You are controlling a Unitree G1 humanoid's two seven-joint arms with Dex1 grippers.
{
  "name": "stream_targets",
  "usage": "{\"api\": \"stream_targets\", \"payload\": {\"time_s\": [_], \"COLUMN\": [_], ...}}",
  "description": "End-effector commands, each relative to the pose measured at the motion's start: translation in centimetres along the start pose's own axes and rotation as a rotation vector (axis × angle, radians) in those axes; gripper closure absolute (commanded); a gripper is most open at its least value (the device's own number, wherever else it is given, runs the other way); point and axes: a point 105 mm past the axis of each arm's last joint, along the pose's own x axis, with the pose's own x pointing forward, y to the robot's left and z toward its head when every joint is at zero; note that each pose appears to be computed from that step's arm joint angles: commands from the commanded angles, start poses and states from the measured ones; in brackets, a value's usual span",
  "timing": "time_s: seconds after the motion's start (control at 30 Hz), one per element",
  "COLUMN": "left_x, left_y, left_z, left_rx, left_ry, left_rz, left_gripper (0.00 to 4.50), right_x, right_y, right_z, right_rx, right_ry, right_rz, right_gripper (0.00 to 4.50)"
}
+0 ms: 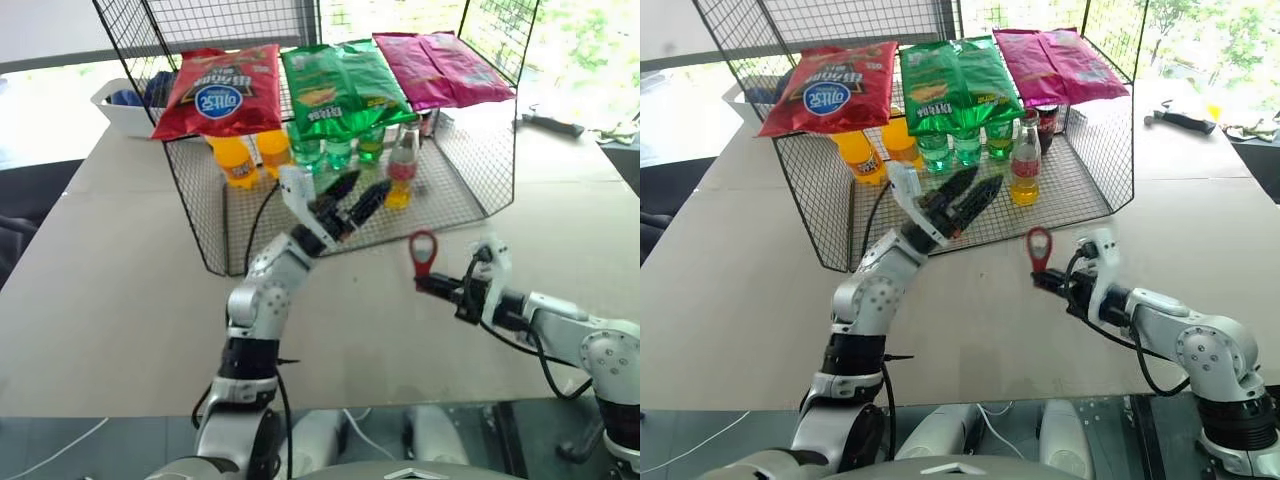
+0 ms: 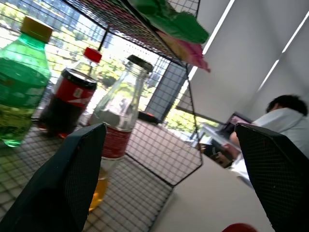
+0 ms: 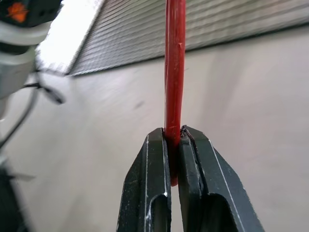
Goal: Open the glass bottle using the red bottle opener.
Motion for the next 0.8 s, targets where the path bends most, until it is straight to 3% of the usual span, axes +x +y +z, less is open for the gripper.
{"api": "stream_targets", "payload": {"time_s": [0.03, 0.17, 0.27, 0.8], "left_x": [1.4, 2.8, 3.8, 8.9], "left_y": [0.4, 1.5, 1.9, 0.9], "left_z": [0.2, -1.8, -3.0, -5.2], "left_rx": [0.247, 0.338, 0.381, 0.397], "left_ry": [-0.002, 0.045, 0.067, 0.107], "left_rz": [0.027, 0.063, 0.074, 0.141], "left_gripper": [0.09, 0.09, 0.09, 0.09], "right_x": [-0.4, -0.9, -0.9, -0.4], "right_y": [-1.1, -2.6, -2.7, 0.3], "right_z": [2.8, 6.4, 7.5, 7.4], "right_rx": [-0.095, -0.277, -0.399, -0.482], "right_ry": [-0.153, -0.333, -0.384, -0.47], "right_rz": [-0.104, -0.275, -0.336, -0.337], "right_gripper": [4.4, 4.4, 4.4, 4.4]}}
